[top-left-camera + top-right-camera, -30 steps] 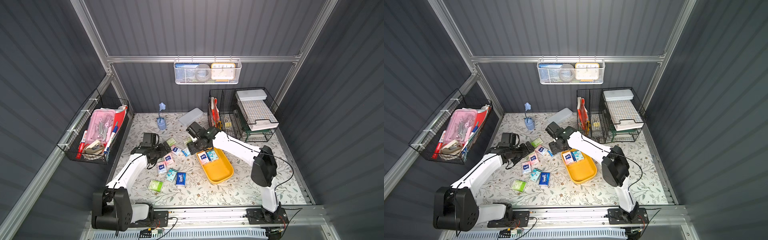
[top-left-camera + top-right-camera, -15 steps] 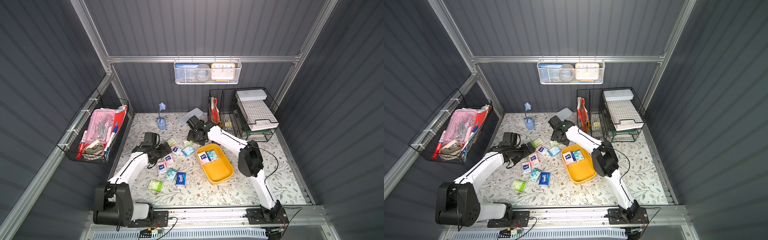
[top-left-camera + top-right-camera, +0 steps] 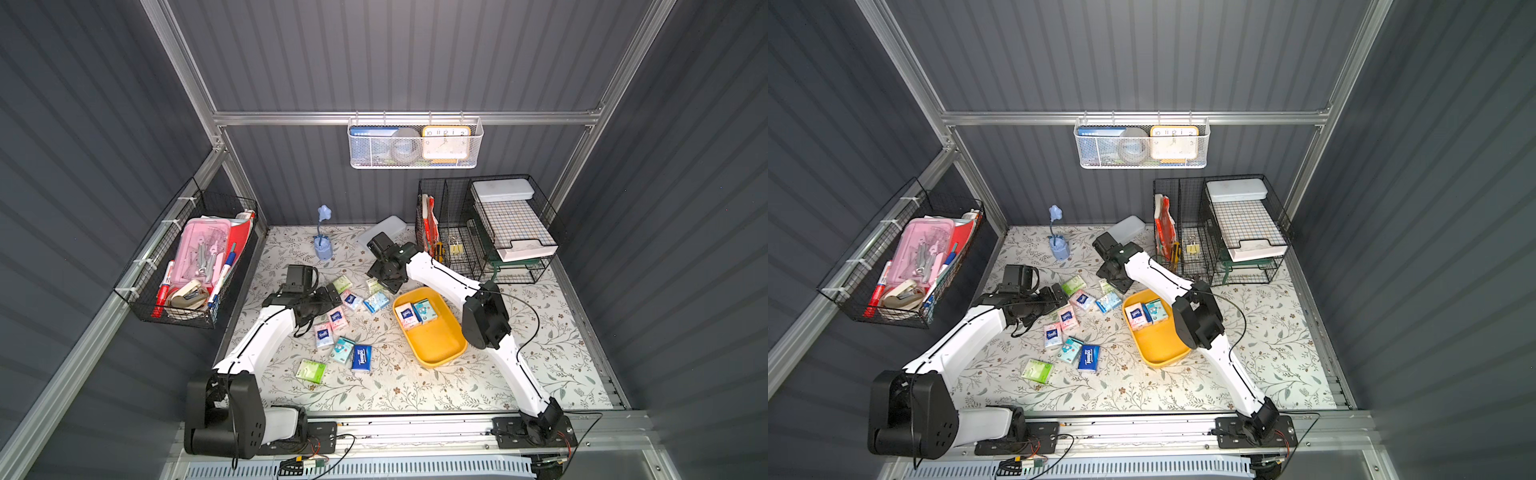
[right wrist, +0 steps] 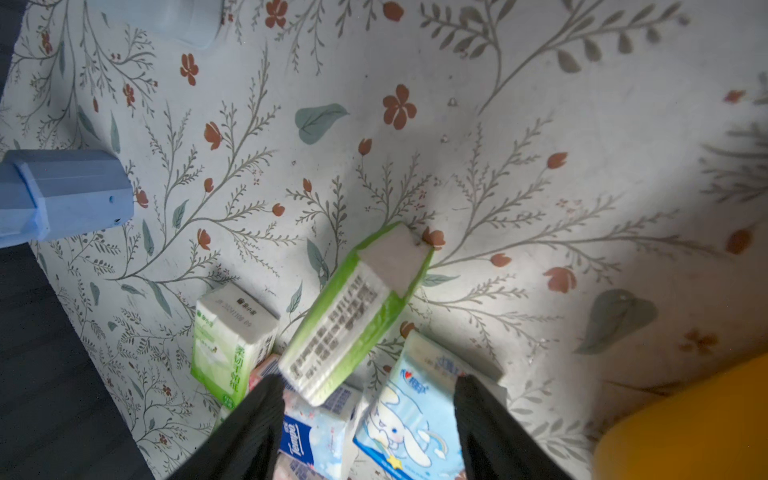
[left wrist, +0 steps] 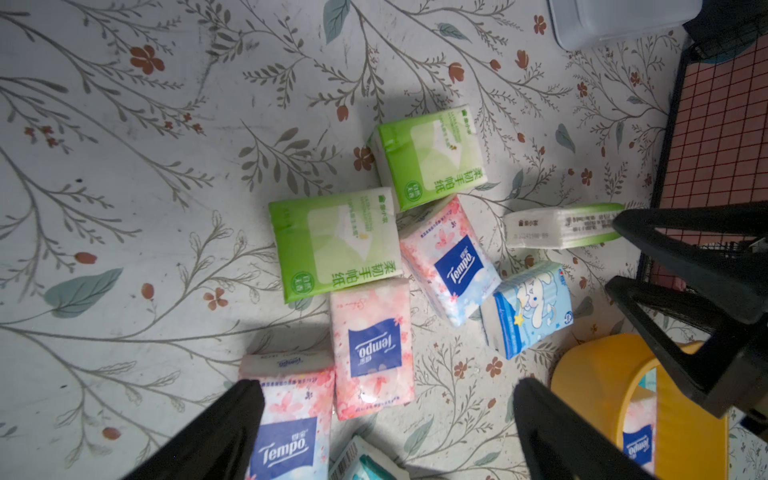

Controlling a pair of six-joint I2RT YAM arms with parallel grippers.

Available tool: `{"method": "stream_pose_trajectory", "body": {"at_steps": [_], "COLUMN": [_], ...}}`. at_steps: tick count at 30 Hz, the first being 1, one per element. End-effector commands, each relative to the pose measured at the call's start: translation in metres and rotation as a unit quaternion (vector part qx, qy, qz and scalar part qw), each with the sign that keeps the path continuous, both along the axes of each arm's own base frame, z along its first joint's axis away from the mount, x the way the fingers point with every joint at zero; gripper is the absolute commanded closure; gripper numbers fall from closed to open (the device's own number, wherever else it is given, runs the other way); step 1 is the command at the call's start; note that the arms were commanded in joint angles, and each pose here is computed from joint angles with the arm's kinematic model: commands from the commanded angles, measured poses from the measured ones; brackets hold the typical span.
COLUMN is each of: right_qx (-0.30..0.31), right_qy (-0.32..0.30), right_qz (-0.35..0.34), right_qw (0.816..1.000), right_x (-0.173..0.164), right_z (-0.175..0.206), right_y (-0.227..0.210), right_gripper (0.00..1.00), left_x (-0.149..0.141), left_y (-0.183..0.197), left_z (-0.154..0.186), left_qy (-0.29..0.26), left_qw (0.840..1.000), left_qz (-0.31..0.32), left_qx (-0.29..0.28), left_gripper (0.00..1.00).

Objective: Put the pocket tissues into the storage box
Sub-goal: Pick up the pocket tissues from the center of the board.

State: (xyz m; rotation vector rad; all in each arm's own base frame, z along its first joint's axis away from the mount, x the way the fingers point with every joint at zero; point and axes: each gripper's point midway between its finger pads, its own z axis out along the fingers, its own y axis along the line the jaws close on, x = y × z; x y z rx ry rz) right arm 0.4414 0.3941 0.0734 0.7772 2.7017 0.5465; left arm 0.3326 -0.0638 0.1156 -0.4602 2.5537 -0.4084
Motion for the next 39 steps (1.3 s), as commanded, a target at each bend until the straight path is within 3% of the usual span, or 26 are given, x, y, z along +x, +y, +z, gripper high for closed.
{"method": "stream_pose_trajectory", "body": {"at_steps": [1, 14, 22, 31, 39], "right_qx": [0.002, 0.003, 0.013, 0.013, 0.025], "right_qy": [0.006, -0.024, -0.009, -0.015, -0.075], "right_qz": [-0.024, -0.056, -0.059, -0.047, 0.003], "right_qw": [1.000, 0.998, 0.998, 0.999, 0.997], "right_x": [0.003, 0.024, 0.031, 0.031, 0.036], "right_z": [-0.007, -0.014, -0.028, -0.025, 0.030], "right_y": [0.001, 0.002, 0.009, 0.011, 0.016], "right_gripper": [0.31, 0.33, 0.37, 0.70, 0.80], "left_x": [0.001, -0.001, -0.004, -0.007, -0.004], "left_y": [0.002, 0.000, 0.000, 0.000, -0.001], "left_z": [0.011, 0.008, 0.005, 0.003, 0.005], "left_qy": [-0.020, -0.017, -0.012, -0.008, -0.009], "left_qw": [1.000, 1.000, 1.000, 1.000, 1.000], "left_qz": [-0.008, -0.012, -0.011, -0.010, -0.012], "left_qx": [0.009, 0.004, 0.003, 0.002, 0.001], "left_gripper": [0.01, 0.01, 0.01, 0.01, 0.01]}}
